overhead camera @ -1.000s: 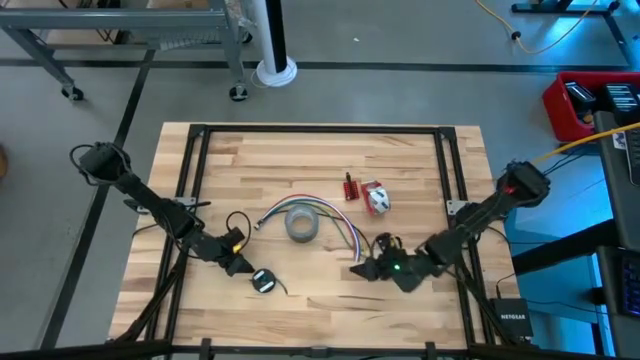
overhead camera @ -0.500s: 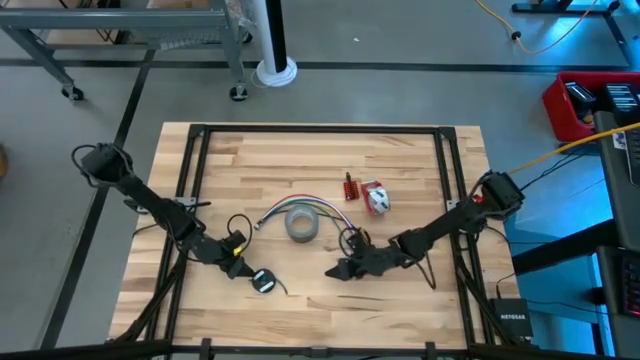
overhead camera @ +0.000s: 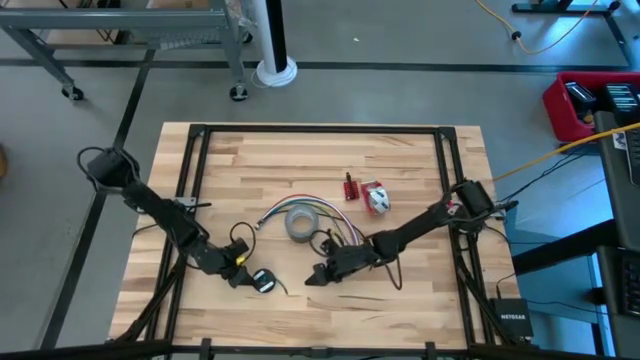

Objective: Coil cords
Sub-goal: Uncoil the green wire from the spool

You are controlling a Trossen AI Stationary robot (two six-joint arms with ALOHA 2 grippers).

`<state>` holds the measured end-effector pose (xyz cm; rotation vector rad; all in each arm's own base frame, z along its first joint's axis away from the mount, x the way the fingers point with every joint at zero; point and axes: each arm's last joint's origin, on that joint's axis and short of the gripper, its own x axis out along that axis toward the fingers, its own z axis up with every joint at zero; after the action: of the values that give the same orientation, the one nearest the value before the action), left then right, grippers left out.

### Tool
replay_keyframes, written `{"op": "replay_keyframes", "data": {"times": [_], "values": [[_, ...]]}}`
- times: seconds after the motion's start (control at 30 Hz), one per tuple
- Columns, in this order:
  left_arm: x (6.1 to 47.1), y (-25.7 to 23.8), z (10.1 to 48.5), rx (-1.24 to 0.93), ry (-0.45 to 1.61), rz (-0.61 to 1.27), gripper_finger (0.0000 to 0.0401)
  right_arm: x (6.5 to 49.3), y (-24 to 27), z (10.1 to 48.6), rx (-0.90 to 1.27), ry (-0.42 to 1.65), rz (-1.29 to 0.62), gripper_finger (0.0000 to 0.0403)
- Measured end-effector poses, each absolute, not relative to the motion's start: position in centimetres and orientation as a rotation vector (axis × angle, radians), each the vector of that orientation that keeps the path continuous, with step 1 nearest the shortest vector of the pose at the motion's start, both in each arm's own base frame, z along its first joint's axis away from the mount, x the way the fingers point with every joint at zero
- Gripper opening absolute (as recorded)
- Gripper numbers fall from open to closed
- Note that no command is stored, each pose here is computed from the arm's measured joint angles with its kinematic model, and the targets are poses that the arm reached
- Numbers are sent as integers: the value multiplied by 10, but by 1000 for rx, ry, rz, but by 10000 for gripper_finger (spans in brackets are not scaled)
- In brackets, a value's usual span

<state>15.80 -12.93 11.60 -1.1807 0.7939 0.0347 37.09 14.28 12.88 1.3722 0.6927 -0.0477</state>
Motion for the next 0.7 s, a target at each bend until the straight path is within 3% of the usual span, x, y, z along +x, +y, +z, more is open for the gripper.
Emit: {"op": "replay_keyframes", "data": {"times": [0.23, 0.57, 0.7], "values": [[168, -138, 110, -1154, 819, 64, 132, 393, 146, 128, 1353, 743, 50, 257], [174, -142, 112, -1066, 788, 29, 18, 406, 130, 135, 1343, 680, 26, 257], [175, -141, 112, -1039, 761, 40, 7, 407, 129, 135, 1341, 659, 6, 257]]}}
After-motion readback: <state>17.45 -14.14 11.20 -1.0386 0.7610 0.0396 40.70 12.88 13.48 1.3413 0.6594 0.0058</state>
